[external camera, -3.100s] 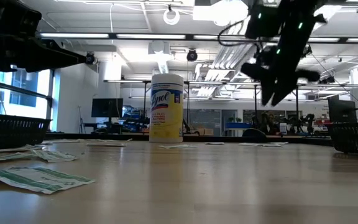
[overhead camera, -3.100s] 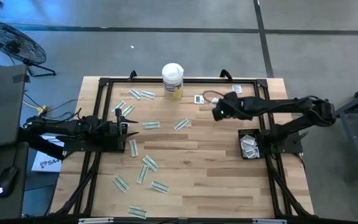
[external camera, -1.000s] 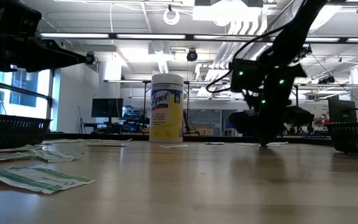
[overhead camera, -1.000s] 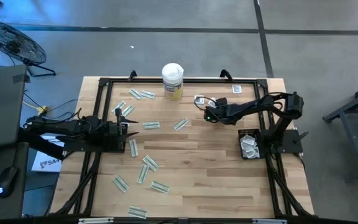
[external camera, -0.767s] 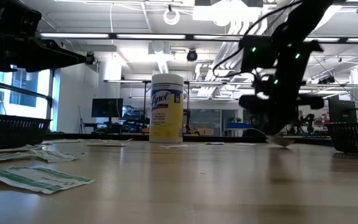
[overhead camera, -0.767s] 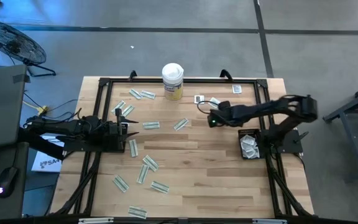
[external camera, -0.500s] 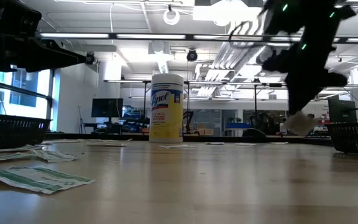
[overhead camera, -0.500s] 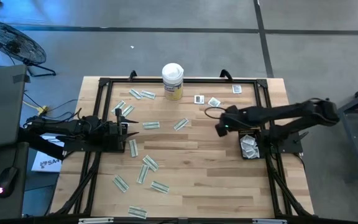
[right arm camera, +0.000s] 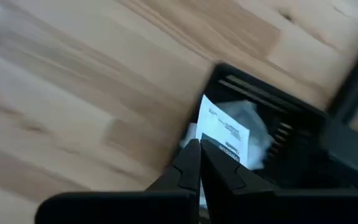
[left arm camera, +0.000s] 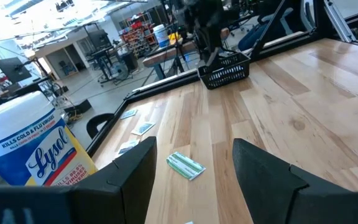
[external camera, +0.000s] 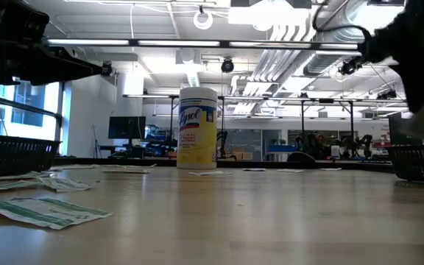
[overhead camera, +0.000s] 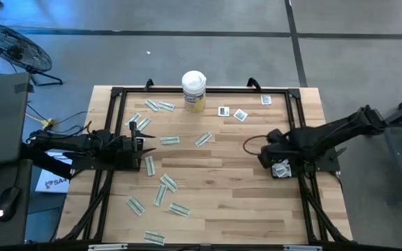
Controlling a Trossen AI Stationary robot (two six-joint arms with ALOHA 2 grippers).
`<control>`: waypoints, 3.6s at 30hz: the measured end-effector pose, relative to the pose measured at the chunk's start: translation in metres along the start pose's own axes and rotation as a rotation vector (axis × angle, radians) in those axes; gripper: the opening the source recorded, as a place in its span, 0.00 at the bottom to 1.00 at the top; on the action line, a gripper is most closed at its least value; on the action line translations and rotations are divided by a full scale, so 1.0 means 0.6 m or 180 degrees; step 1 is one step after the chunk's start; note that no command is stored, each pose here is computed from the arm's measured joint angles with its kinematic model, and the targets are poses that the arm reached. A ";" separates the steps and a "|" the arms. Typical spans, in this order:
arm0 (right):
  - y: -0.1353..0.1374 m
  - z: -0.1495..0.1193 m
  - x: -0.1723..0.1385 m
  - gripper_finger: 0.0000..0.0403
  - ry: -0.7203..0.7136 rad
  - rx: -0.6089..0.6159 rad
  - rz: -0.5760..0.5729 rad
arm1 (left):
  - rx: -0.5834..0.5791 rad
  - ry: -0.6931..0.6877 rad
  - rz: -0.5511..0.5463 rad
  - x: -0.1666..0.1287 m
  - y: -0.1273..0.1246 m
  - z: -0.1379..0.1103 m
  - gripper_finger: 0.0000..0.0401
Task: Pick & Place First Aid Supplies
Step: Put the towelette pack into the right black basket
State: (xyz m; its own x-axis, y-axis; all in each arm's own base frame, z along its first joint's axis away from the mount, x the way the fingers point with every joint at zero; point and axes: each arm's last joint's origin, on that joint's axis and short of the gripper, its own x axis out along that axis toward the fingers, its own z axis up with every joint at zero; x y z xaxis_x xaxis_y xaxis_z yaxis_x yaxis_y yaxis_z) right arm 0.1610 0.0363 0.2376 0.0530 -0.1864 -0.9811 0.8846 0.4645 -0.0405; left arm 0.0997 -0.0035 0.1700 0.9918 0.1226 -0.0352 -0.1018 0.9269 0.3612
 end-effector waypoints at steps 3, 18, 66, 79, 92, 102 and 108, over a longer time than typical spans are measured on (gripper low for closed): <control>0.000 -0.013 0.033 0.00 0.0151 0.0059 -0.0267 | 0.0000 -0.0001 0.0000 0.000 0.000 0.000 0.51; 0.006 -0.018 0.060 0.16 0.0335 -0.0112 -0.0531 | -0.0001 0.0000 0.0000 0.000 0.000 0.000 0.51; -0.158 0.371 0.274 0.47 -0.1278 0.1723 -0.0632 | -0.0001 0.0000 0.0000 0.000 0.000 0.000 0.51; -0.169 0.381 0.276 0.41 -0.1040 0.1942 -0.0438 | -0.0001 0.0001 0.0000 0.000 0.000 0.000 0.51; -0.117 0.371 0.270 0.41 -0.0710 0.1668 0.0276 | -0.0001 -0.0001 0.0000 0.000 0.000 0.000 0.51; -0.022 0.331 0.248 0.41 -0.0996 0.1047 0.0147 | -0.0001 -0.0001 0.0000 0.000 0.000 0.000 0.51; -0.015 0.326 0.216 0.41 -0.1505 0.1000 -0.0273 | -0.0001 -0.0001 0.0000 0.000 0.000 0.000 0.51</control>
State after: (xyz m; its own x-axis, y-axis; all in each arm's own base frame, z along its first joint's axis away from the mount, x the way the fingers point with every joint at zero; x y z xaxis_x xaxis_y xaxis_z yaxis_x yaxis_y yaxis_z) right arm 0.2508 -0.1616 0.1481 0.1124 -0.6126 -0.7823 0.9863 0.1645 0.0129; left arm 0.0996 -0.0035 0.1700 0.9919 0.1225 -0.0348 -0.1018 0.9271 0.3608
